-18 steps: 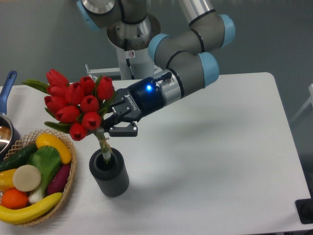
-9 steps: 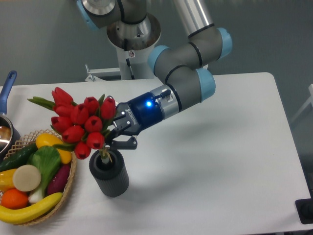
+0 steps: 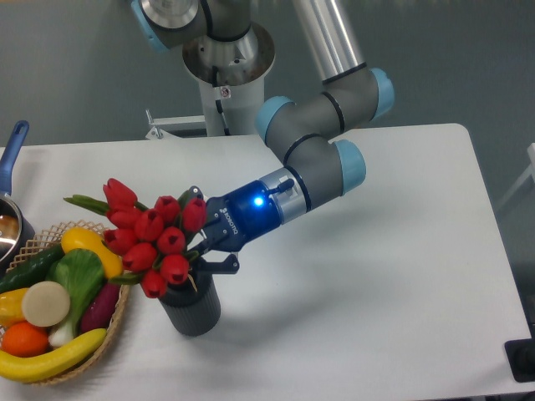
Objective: Insert the flowers into the vase
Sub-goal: 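Lower the tulip stems into the grey vase opening, then open the gripper to release the tulips in the vase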
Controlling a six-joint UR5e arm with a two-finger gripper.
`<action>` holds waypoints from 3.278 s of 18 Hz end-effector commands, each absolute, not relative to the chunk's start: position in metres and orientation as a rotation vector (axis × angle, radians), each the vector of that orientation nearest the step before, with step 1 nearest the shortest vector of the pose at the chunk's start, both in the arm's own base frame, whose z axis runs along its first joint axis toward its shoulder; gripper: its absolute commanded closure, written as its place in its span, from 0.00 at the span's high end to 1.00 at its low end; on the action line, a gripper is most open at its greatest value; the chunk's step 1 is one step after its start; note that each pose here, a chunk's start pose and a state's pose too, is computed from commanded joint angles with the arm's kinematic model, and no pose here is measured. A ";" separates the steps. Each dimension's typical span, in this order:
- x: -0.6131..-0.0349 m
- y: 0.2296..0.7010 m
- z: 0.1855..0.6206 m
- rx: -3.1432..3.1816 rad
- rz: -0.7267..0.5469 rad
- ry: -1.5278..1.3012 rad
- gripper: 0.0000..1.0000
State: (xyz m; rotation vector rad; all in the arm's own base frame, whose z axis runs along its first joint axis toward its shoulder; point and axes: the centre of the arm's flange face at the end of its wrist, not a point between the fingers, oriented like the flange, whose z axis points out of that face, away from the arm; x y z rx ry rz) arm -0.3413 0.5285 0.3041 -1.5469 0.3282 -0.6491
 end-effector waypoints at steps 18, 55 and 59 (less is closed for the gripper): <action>-0.333 0.532 0.262 -1.587 -0.683 0.309 0.37; -0.345 0.504 0.276 -1.773 -0.529 0.362 1.00; -0.354 0.494 0.285 -1.839 -0.462 0.377 1.00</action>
